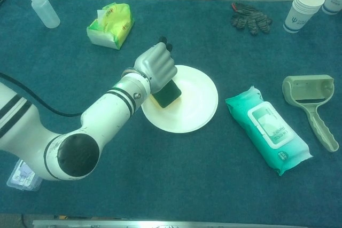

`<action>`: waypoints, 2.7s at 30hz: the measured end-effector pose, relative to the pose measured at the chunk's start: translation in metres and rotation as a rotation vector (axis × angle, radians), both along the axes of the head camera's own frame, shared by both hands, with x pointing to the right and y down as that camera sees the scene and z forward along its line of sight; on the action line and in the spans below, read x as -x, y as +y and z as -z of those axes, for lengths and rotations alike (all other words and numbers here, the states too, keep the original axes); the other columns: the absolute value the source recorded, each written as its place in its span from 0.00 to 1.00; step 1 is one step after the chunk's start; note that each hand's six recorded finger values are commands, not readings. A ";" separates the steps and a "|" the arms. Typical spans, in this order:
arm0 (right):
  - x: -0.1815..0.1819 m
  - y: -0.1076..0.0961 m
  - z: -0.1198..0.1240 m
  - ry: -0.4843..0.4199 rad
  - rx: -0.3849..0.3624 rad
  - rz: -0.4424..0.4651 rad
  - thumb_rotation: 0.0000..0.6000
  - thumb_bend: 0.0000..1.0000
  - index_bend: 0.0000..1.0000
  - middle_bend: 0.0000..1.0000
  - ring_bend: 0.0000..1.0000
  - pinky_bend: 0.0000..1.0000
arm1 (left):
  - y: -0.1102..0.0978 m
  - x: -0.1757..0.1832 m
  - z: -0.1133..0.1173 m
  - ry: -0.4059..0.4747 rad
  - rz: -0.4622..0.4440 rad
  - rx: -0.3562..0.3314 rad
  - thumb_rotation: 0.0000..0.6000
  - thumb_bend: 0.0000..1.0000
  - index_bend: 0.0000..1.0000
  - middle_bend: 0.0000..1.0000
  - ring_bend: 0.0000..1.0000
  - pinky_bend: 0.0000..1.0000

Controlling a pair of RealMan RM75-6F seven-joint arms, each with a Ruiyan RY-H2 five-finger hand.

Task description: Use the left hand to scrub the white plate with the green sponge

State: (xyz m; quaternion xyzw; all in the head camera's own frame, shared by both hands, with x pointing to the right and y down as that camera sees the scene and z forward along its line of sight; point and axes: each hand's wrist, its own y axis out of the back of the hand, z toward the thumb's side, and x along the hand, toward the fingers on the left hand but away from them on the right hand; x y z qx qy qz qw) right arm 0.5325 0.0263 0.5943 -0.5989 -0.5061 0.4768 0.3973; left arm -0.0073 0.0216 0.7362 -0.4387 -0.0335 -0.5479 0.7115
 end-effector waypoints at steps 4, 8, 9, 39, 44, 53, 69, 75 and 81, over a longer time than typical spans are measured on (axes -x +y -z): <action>-0.001 0.000 0.000 0.001 0.002 0.000 0.98 0.32 0.30 0.32 0.21 0.40 | 0.000 0.000 -0.003 -0.011 -0.006 -0.005 0.97 0.30 0.51 0.27 0.10 0.10; -0.001 0.000 0.000 0.002 0.000 -0.003 0.98 0.32 0.30 0.31 0.21 0.40 | -0.002 0.002 -0.006 -0.023 -0.004 -0.014 0.97 0.30 0.51 0.27 0.10 0.10; -0.001 0.000 0.000 0.003 0.000 -0.004 0.98 0.32 0.30 0.31 0.21 0.40 | -0.003 0.003 -0.006 -0.025 -0.005 -0.018 0.97 0.30 0.51 0.27 0.10 0.10; 0.012 -0.002 -0.001 -0.001 -0.004 0.020 0.98 0.32 0.30 0.32 0.21 0.40 | -0.032 0.055 0.022 0.050 0.131 -0.090 0.98 0.30 0.51 0.27 0.10 0.10; 0.014 -0.001 0.000 -0.003 -0.005 0.023 0.98 0.32 0.30 0.32 0.21 0.40 | -0.028 0.075 0.026 0.074 0.163 -0.071 0.97 0.30 0.51 0.27 0.10 0.10; 0.017 -0.002 -0.001 -0.003 -0.002 0.030 0.98 0.32 0.30 0.31 0.21 0.40 | -0.016 0.114 0.022 0.095 0.220 -0.031 0.97 0.30 0.50 0.27 0.10 0.10; 0.020 -0.001 0.000 -0.002 -0.004 0.035 0.98 0.32 0.30 0.31 0.21 0.40 | -0.011 0.151 0.012 0.118 0.328 0.027 0.89 0.30 0.07 0.14 0.05 0.10; 0.020 -0.001 0.001 0.000 -0.005 0.033 0.98 0.32 0.30 0.32 0.21 0.40 | -0.013 0.161 0.015 0.189 0.395 0.064 0.89 0.30 0.06 0.14 0.05 0.10; 0.018 0.001 0.002 0.009 -0.006 0.027 0.98 0.32 0.30 0.32 0.21 0.40 | -0.021 0.175 0.025 0.374 0.495 0.088 0.94 0.30 0.13 0.16 0.06 0.10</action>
